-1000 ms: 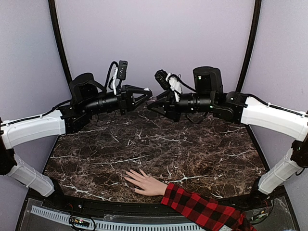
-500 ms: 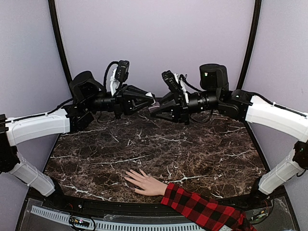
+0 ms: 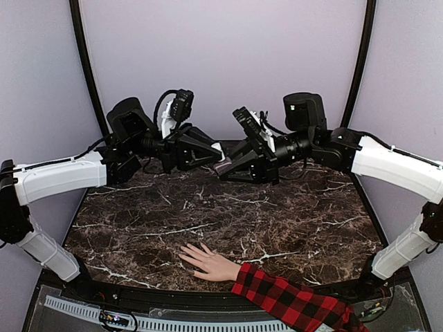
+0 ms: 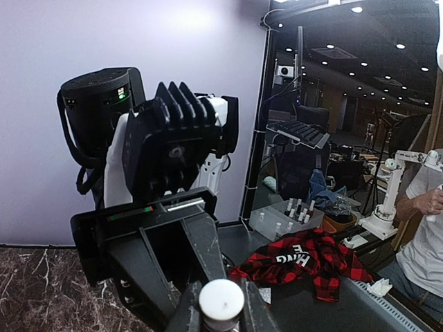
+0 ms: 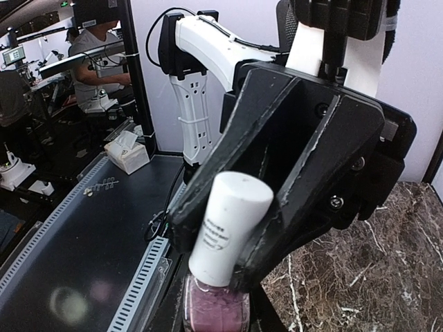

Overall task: Paint the nails
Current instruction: Screw the nail polish bottle cap onto the nail polish bottle.

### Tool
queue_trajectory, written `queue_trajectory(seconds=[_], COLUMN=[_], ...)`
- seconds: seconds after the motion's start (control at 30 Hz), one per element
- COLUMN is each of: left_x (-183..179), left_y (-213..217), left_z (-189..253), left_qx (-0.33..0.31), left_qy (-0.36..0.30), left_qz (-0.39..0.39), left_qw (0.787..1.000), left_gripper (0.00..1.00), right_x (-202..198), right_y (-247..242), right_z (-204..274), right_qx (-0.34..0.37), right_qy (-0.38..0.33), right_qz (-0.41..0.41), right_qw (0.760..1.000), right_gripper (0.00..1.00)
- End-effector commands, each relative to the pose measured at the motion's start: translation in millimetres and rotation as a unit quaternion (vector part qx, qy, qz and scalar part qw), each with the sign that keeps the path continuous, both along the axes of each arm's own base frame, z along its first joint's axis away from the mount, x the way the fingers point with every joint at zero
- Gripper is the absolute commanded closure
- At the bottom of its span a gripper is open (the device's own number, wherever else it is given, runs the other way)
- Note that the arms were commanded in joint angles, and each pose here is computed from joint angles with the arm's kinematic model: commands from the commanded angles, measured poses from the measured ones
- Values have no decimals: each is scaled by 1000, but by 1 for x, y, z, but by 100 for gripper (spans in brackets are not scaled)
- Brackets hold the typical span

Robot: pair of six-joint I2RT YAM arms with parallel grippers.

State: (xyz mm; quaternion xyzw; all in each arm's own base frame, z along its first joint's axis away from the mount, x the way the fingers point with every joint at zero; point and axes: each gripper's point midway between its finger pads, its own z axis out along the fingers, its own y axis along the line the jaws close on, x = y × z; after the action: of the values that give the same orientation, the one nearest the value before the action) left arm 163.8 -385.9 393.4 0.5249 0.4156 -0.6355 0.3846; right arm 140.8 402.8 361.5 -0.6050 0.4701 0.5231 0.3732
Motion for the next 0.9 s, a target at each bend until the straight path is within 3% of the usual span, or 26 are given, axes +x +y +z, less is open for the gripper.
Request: queue_trajectory(seconds=[0.0, 0.17, 0.53, 0.67, 0.87], left_x=[7, 16, 23, 29, 39], left_y=[-9, -4, 19, 25, 36], left_z=[-45, -30, 6, 8, 20], left_qx=[83, 76, 41, 44, 24], left_qy=[52, 37, 6, -2, -8], left_qz=[6, 55, 133, 168, 227], left_qw=[995, 995, 990, 985, 974], left_gripper=[95, 77, 47, 40, 39], right_x=[-21, -9, 15, 34, 68], right_y=[-4, 0, 6, 7, 7], right_z=[77, 66, 40, 36, 26], right_qx=[124, 109, 70, 57, 38], right_qy=[-96, -98, -93, -94, -99], right_qz=[39, 5, -60, -116, -209], right_qw=[987, 989, 991, 987, 972], right_gripper=[100, 100, 100, 100, 100])
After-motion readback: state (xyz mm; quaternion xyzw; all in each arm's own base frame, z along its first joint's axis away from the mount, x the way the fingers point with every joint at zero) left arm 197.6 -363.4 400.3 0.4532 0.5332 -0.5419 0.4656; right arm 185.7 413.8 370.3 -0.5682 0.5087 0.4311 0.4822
